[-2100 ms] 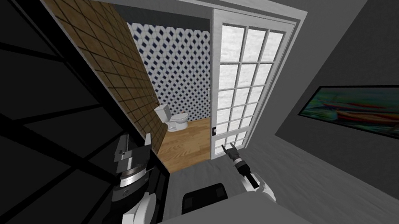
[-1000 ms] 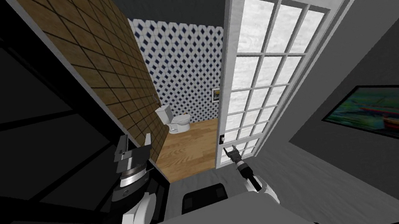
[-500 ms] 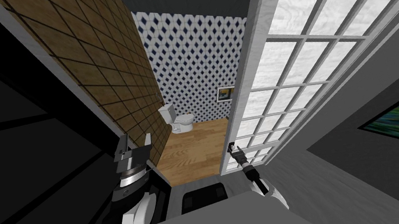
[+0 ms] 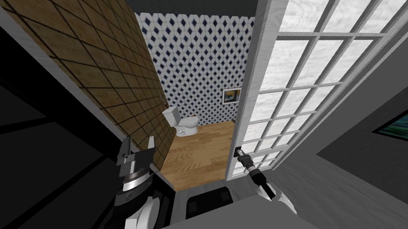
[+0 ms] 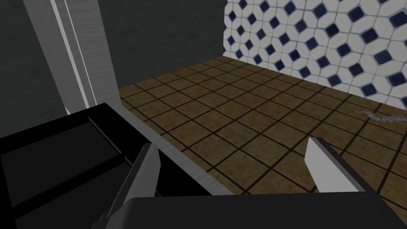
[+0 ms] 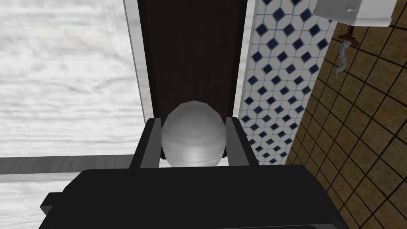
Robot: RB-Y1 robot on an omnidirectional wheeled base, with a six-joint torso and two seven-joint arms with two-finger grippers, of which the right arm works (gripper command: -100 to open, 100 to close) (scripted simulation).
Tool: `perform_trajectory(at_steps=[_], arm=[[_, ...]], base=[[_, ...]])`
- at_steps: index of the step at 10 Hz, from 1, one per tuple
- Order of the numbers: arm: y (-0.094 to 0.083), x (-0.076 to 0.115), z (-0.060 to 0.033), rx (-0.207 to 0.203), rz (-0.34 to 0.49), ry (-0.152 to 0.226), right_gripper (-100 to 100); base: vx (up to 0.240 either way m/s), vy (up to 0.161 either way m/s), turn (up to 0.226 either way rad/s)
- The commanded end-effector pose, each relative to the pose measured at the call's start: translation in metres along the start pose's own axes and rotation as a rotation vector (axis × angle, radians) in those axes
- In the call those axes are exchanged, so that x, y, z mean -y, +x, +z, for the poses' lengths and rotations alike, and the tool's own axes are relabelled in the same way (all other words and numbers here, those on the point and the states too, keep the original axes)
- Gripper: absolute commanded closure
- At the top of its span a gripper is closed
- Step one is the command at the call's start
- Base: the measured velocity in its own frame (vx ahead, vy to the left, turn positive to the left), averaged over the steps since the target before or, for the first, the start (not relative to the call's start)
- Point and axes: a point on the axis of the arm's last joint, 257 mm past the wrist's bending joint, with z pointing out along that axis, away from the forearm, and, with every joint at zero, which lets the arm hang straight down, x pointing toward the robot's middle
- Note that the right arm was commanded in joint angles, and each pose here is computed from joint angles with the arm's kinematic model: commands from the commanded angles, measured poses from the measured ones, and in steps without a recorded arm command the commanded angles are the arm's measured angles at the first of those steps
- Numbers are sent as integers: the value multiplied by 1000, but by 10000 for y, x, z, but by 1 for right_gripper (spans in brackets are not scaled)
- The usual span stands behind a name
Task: Pull the door open
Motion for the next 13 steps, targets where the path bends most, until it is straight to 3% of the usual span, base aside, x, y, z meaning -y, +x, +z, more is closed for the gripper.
perform_trajectory(at_steps=[1, 3, 13], arm=[[-1, -10, -1, 1, 2, -1, 100], [-1, -10, -1, 1, 2, -1, 100], [-32, 110, -11, 19, 281, 40, 100]], base=[[-7, -2, 2], [0, 0, 0], [-30, -18, 62]])
